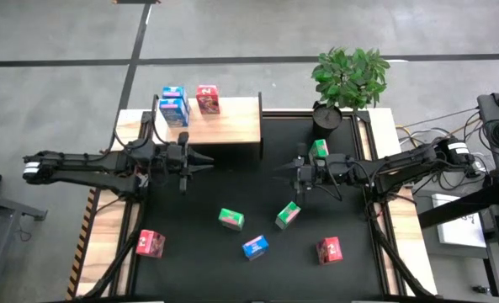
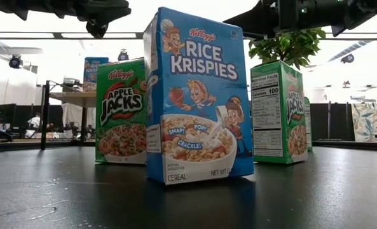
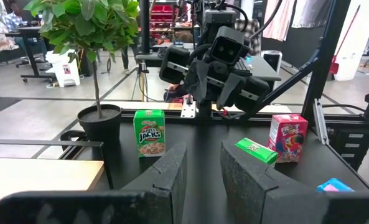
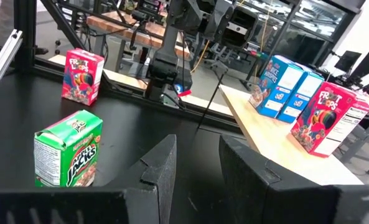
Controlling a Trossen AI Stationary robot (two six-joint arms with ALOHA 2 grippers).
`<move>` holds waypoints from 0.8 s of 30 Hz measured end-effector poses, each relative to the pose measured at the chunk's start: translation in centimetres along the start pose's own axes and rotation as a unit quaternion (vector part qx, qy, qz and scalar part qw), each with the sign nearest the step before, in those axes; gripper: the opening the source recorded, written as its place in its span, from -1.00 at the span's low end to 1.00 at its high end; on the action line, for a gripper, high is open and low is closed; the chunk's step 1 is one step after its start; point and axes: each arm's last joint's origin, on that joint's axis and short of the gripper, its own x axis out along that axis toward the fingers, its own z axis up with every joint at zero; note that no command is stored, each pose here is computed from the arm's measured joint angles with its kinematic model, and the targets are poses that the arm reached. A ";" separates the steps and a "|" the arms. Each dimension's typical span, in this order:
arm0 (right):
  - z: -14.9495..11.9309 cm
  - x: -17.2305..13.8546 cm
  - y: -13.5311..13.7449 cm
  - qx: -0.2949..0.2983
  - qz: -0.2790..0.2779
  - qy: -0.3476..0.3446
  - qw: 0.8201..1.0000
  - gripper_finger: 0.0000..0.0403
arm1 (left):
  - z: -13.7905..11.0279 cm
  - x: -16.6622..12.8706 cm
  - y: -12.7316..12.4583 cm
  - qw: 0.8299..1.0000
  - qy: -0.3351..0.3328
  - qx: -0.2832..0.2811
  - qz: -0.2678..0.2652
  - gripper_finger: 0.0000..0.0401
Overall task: Stack cereal on shelf
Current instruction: Put the bottom right green cereal box on the shelf
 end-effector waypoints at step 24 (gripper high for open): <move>0.1 0.0 0.1 0.054 0.001 -0.003 0.999 -0.45 | -1.1 2.2 0.0 1.000 0.008 -0.006 0.002 -0.61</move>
